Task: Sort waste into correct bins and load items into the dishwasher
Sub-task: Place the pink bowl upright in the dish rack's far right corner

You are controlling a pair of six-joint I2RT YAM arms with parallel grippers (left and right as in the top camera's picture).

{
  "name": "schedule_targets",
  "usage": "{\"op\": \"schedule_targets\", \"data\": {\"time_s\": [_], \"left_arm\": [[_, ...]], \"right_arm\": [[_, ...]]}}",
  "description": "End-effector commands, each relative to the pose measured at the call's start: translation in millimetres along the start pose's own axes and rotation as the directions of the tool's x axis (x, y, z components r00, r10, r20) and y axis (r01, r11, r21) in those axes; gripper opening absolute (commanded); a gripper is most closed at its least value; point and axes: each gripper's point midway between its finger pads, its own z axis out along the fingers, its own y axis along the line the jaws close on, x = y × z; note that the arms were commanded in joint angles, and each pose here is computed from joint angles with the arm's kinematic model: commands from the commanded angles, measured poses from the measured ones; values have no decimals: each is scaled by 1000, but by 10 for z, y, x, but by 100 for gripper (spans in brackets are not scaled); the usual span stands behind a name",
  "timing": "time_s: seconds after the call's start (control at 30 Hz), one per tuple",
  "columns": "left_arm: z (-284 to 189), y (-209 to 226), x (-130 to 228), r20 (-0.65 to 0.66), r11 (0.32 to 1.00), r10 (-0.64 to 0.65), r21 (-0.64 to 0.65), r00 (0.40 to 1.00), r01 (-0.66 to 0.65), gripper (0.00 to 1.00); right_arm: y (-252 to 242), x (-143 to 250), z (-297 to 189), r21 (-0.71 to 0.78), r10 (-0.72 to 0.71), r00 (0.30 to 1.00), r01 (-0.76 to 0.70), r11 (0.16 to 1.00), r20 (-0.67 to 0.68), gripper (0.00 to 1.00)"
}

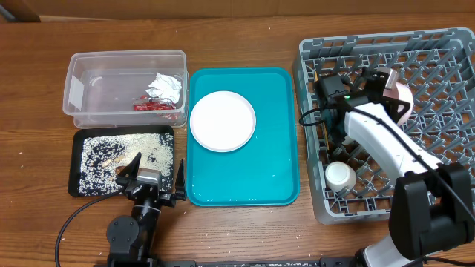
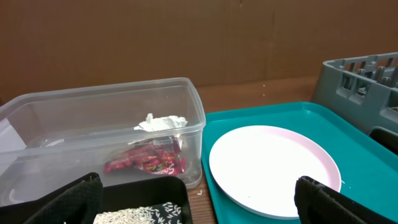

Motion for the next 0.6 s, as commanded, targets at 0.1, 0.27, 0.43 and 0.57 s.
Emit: {"op": "schedule_targets", "data": {"time_s": [0.1,0.27,0.43,0.57], "left_arm": [[-2,1,2,6,1000,-6,1,1000,6,100],[-2,1,2,6,1000,-6,0,1000,6,100],[-2,1,2,6,1000,-6,0,1000,6,100],[-2,1,3,5,1000,-6,0,1000,6,100]], "right_arm": [[-71,120,276,40,-26,997,29,999,-78,12],[85,164,168,-29,-52,995,50,998,-87,9],[146,59,-36,-22,-83,997,83,996,-2,9],[100,-8,-78,12,-86,996,86,996,38,8]]}}
